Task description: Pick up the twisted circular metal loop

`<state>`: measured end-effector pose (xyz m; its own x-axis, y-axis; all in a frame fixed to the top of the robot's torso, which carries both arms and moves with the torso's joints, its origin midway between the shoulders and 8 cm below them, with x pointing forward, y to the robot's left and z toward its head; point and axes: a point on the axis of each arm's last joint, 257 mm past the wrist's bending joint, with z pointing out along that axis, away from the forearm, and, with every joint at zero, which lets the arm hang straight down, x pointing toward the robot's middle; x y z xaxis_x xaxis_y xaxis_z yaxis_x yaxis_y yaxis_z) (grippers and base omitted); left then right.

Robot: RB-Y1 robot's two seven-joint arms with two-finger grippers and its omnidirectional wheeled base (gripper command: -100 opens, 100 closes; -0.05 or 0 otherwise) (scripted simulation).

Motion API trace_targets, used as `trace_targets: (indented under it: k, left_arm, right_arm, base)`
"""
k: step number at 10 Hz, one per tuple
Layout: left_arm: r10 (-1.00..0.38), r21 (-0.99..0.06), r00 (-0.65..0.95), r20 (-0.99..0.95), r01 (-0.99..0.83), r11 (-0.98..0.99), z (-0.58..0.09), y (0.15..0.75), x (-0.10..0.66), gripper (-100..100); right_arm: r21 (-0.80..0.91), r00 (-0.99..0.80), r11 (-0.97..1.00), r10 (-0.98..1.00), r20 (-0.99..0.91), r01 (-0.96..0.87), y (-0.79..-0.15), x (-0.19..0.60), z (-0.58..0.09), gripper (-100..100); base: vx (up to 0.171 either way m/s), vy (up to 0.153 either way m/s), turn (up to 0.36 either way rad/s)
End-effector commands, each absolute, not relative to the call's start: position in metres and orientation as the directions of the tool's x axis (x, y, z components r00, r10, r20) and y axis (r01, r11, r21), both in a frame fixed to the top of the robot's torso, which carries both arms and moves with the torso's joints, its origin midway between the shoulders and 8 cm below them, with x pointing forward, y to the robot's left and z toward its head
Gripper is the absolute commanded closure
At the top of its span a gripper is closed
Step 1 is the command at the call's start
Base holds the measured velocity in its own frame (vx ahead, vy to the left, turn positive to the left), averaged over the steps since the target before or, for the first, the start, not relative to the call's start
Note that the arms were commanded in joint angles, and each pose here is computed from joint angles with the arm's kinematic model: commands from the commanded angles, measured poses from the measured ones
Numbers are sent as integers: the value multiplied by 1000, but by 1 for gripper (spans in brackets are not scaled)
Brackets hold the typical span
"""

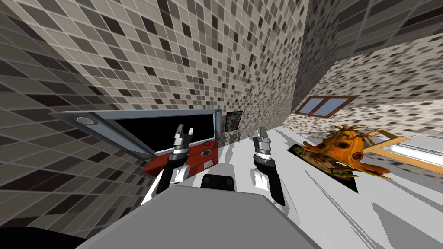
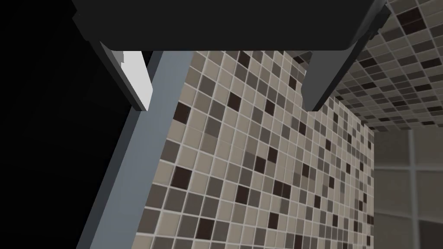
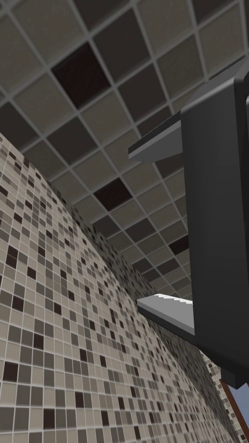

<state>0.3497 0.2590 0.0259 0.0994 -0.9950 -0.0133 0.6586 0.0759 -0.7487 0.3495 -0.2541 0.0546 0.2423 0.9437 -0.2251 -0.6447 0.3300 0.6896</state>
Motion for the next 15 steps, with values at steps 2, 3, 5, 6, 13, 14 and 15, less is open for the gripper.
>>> trace_targets:
  k: [2, 3, 5, 6, 13, 14, 15]
  left_arm:
    - [-996, -773, 68, -51, 629, 82, 14, 254, 356, -100]
    - [-997, -788, 53, -63, 610, 83, 7, 252, 360, -100]
    - [-997, -826, 26, -75, 558, 77, -14, 250, 370, -100]
    - [-997, -848, 14, -75, 526, 71, -26, 250, 375, -100]
    - [-1000, -979, -28, 11, 204, -17, -145, 251, 405, -100]
    - [-1000, -979, -28, 11, 204, -17, -145, 251, 405, -100]
    - [-999, -988, -26, 31, 151, -35, -164, 251, 406, -100]
  right_arm:
    - [690, 242, 330, 944, -225, -645, -254, 350, 55, 0]
    - [690, 242, 330, 944, -225, -645, -254, 350, 55, 0]
    - [690, 242, 330, 944, -225, -645, -254, 350, 55, 0]
    - [690, 242, 330, 944, -225, -645, -254, 350, 55, 0]
    - [690, 242, 330, 944, -225, -645, -254, 350, 55, 0]
    - [690, 242, 330, 944, -225, -645, -254, 350, 55, 0]
    - [690, 242, 330, 944, -225, -645, -254, 350, 55, 0]
  base:
    - [3, -5, 3]
    - [9, -19, 10]
    - [7, -24, 14]
    - [6, -32, 17]
    - [15, -41, 27]
    - [6, -30, 7]
    - [7, -26, 16]
